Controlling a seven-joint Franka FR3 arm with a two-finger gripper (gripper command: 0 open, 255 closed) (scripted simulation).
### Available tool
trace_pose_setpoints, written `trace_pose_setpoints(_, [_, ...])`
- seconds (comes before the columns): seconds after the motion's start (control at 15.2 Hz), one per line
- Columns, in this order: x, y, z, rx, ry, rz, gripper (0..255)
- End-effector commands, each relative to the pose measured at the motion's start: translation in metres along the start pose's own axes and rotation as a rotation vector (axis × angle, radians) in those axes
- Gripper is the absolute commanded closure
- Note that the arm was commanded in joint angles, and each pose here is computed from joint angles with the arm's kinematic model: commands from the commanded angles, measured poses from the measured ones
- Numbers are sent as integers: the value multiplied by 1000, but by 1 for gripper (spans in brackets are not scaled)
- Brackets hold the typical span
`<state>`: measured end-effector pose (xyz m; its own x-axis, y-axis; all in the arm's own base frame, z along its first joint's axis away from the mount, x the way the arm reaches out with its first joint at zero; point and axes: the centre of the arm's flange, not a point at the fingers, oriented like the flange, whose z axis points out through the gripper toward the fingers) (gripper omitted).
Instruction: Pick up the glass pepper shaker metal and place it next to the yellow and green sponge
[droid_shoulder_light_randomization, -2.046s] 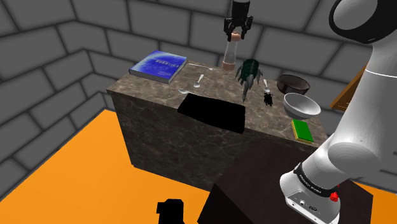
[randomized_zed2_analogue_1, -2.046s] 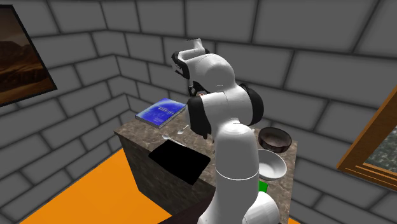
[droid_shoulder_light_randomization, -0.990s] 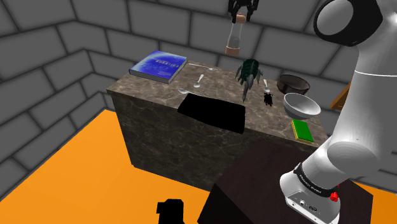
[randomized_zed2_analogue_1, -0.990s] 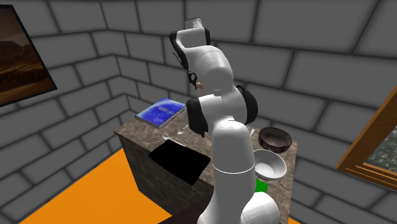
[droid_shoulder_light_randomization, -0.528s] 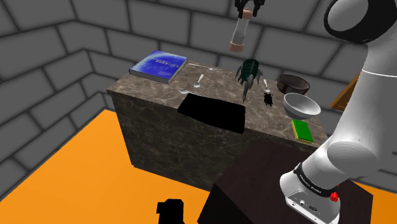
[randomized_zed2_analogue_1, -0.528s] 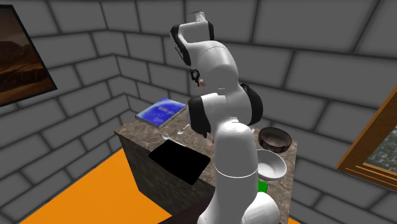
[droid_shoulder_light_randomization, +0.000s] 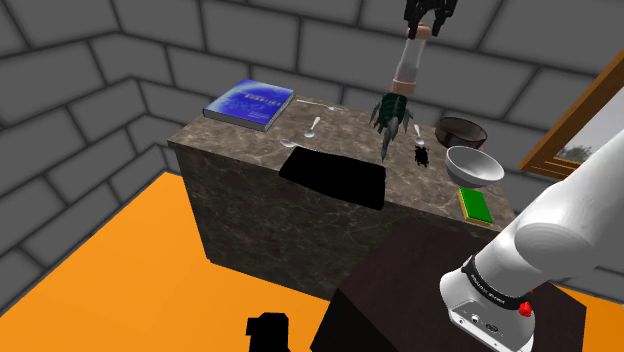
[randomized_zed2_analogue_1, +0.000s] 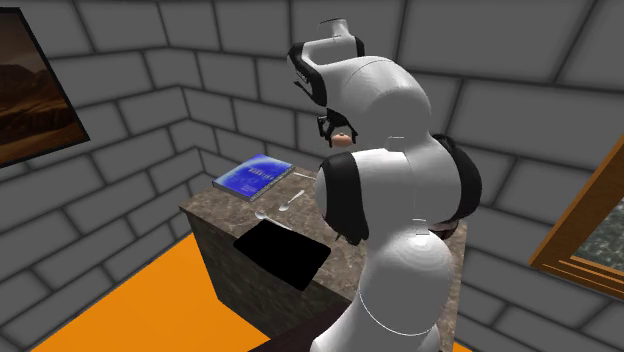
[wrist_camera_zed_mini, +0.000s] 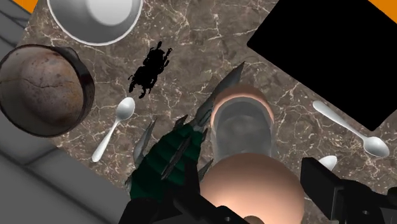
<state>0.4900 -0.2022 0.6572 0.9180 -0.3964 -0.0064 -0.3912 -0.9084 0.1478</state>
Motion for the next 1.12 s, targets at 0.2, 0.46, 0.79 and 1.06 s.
trace_pose_setpoints(0.2, [-59,30,5,0,0,-1,255])
trace_pose_setpoints(0.46, [-105,56,9,0,0,-1,255])
trace_pose_setpoints(0.79, [-162,89,14,0,0,-1,255])
trace_pose_setpoints(1.06, [-208,115,18,0,0,-1,255])
